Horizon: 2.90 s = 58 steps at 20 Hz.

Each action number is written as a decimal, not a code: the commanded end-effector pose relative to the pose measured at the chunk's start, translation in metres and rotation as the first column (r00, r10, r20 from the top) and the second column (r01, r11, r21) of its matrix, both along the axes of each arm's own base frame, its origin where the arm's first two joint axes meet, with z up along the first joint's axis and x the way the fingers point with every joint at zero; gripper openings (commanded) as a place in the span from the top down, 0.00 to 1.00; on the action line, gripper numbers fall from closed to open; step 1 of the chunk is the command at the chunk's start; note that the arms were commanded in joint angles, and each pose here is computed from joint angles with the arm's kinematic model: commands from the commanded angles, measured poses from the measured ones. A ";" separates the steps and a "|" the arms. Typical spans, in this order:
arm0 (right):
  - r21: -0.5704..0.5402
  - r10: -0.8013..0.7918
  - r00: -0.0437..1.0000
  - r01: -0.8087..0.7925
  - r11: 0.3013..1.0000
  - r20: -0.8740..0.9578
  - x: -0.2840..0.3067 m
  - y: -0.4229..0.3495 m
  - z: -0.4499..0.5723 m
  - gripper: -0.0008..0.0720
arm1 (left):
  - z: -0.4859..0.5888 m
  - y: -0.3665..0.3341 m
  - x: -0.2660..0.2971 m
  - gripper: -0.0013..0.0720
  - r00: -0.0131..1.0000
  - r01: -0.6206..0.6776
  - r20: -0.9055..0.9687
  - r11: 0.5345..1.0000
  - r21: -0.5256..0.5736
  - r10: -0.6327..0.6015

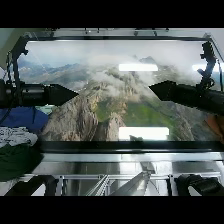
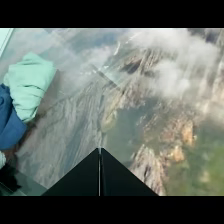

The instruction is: Fold the shirts.

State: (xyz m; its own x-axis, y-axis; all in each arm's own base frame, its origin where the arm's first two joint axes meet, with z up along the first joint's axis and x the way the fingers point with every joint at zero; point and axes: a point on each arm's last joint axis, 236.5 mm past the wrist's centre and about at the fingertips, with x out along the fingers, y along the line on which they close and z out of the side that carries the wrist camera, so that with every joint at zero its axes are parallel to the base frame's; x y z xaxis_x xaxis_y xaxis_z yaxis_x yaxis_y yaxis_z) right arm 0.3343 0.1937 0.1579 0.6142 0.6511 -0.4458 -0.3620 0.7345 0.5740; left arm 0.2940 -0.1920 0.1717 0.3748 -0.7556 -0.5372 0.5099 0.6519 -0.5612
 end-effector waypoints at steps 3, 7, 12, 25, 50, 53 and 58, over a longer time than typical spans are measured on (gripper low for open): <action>0.000 0.001 1.000 -0.001 1.000 0.000 0.000 0.000 0.000 0.96 | 0.000 0.000 0.000 0.95 1.000 0.000 -0.001 1.000 0.000 0.000; 0.000 0.001 1.000 -0.001 1.000 0.000 0.000 0.000 0.000 0.96 | -0.001 0.002 0.000 0.95 1.000 -0.003 0.000 1.000 0.008 0.003; 0.001 0.001 1.000 -0.001 1.000 0.000 0.000 0.000 0.000 0.96 | -0.036 0.079 0.044 0.00 0.954 -0.270 -0.114 0.960 0.079 0.278; 0.021 -0.011 0.999 0.011 1.000 -0.032 0.008 0.003 -0.009 0.96 | -0.190 0.330 0.134 0.00 0.710 -0.535 -0.327 0.780 0.326 0.624; 0.015 -0.001 0.998 0.001 1.000 -0.058 0.008 0.005 -0.017 0.96 | -0.243 0.213 0.195 0.95 0.875 0.076 -0.416 0.778 0.623 0.248; 0.013 -0.001 0.998 0.002 1.000 -0.058 0.008 0.004 -0.018 0.96 | -0.197 0.092 0.199 0.95 0.920 0.168 -0.391 0.920 0.353 -0.018; -0.031 -0.005 0.999 0.003 1.000 -0.048 0.009 -0.001 -0.023 0.96 | -0.189 -0.044 0.121 0.95 0.809 0.509 -0.479 0.815 0.278 -0.342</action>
